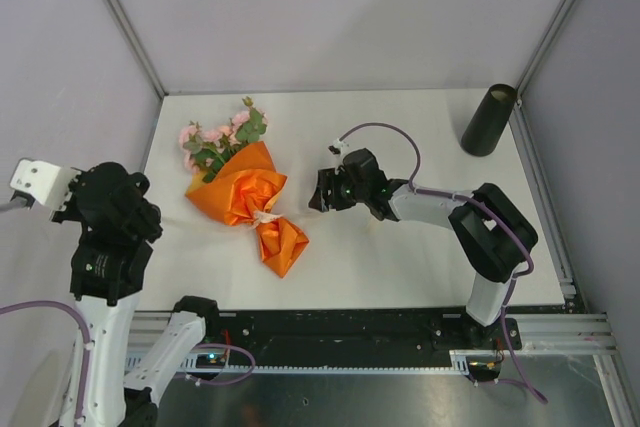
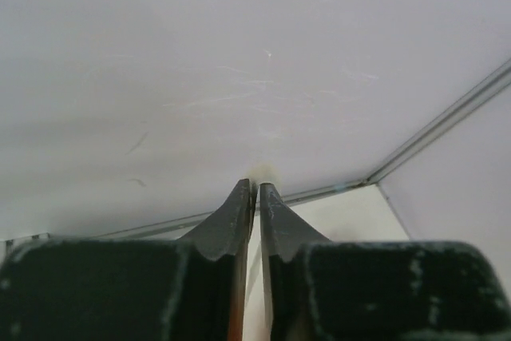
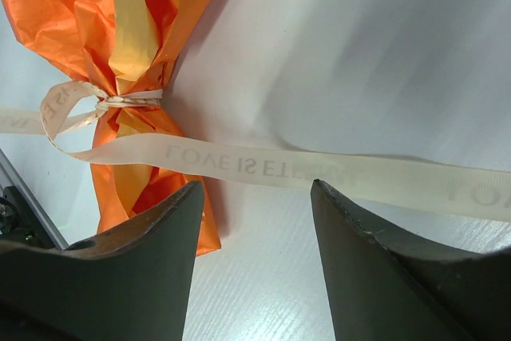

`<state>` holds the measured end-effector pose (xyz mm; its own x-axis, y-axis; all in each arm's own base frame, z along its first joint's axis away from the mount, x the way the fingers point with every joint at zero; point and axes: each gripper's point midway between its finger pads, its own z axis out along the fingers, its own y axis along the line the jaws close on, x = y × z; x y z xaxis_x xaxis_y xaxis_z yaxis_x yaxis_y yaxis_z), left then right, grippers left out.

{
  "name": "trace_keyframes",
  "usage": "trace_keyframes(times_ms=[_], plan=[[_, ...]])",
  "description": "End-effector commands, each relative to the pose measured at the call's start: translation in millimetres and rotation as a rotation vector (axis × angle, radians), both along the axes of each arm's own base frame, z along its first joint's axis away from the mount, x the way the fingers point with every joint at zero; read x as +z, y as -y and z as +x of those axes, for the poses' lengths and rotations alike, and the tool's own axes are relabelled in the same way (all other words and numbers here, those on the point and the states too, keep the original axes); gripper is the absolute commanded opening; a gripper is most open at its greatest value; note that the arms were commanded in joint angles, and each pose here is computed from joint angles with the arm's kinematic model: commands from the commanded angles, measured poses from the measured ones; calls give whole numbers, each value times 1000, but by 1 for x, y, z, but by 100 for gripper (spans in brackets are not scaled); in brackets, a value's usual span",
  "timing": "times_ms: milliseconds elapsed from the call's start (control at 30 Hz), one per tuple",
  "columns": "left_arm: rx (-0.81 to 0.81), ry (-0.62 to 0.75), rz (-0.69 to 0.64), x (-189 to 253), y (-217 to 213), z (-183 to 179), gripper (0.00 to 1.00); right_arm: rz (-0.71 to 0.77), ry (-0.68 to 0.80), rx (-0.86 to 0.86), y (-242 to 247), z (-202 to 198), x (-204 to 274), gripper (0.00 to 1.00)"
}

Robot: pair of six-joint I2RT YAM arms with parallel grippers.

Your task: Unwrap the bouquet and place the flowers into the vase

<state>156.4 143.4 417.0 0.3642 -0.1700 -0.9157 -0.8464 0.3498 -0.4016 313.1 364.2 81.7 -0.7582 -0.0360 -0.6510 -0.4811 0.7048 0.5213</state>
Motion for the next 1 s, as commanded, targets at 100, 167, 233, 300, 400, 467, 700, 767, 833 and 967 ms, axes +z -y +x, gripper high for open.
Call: trace_keyframes(times_ms=[100,167,233,300,400,467,700,767,833,967], plan=[[-299,-52,-55,-52,33,43,49,90,94,57,-26,-4,47,61],[-409,-89,-86,-74,50,59,57,115,111,86,-39,-10,56,61],[-521,-137,-122,-96,68,74,62,132,124,121,-54,-17,57,62],[-609,-185,-169,-119,85,86,66,136,149,154,-69,-21,57,64],[-691,-236,-257,-150,105,98,72,132,183,191,-89,-24,56,68],[-705,-251,-305,-167,112,101,77,127,198,217,-99,-25,52,70],[-717,-401,-442,-229,126,115,83,91,199,244,-118,-18,36,69],[-746,-448,-475,-242,134,121,83,78,193,222,-115,-14,33,60],[-787,-497,-501,-254,143,128,83,54,183,175,-107,-8,30,43],[-883,-591,-574,-285,165,135,83,29,159,52,-78,6,26,8]])
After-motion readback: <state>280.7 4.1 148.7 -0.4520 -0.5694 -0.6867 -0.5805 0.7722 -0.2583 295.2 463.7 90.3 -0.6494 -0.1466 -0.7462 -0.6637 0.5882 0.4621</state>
